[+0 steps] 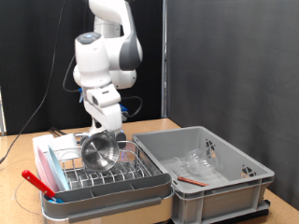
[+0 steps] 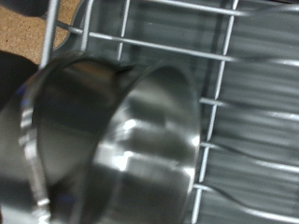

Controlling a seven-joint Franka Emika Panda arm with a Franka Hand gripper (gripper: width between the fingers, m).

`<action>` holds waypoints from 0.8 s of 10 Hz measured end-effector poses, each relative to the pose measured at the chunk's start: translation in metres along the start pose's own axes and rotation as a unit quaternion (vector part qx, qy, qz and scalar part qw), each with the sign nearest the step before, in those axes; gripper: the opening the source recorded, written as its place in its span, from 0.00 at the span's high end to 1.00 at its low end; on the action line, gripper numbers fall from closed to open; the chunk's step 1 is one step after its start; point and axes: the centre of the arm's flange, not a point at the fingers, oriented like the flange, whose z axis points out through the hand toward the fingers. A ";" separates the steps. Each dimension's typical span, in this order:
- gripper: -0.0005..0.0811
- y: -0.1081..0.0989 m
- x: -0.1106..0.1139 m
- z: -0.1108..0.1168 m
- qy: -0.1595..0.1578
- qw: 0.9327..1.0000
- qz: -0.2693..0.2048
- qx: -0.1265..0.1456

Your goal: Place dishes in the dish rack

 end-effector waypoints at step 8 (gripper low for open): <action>0.00 -0.009 -0.035 0.002 0.050 0.998 0.040 -0.014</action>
